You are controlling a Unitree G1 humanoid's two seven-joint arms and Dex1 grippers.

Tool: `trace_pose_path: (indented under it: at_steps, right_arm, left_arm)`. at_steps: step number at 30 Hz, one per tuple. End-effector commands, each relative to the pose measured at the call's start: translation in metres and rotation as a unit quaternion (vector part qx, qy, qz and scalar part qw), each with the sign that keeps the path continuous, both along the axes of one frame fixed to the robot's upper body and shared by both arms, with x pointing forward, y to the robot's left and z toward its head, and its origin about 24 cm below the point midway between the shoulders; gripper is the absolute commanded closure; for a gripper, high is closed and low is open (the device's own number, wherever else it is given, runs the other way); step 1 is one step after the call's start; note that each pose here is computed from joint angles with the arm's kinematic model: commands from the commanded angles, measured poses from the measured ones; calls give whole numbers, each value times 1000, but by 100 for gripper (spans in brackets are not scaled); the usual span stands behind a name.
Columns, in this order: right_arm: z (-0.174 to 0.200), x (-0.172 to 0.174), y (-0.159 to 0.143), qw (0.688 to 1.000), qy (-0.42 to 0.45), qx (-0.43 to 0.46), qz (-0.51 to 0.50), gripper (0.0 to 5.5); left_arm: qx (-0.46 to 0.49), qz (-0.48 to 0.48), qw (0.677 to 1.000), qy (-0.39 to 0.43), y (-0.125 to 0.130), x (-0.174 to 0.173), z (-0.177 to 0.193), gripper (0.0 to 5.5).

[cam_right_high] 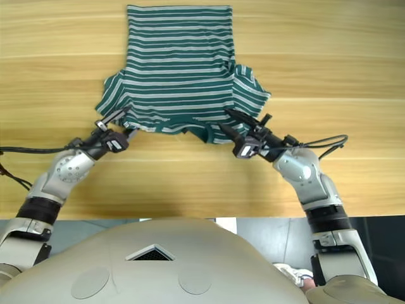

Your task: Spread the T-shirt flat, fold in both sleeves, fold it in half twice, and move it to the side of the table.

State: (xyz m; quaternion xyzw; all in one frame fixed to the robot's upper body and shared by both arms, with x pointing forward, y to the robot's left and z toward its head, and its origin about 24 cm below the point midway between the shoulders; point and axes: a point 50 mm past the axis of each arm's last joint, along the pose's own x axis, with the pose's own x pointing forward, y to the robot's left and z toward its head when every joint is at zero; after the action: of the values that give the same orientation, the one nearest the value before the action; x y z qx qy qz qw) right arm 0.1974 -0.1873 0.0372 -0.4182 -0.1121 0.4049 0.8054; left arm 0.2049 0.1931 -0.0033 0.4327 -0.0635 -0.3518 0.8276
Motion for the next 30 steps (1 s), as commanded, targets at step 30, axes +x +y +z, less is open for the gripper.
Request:
trace_pose_path:
  at_steps: [30]
  right_arm:
    - [-10,42,2,998,-47,-42,-19,364]
  left_arm:
    - [-117,143,980,-69,47,23,37,305]
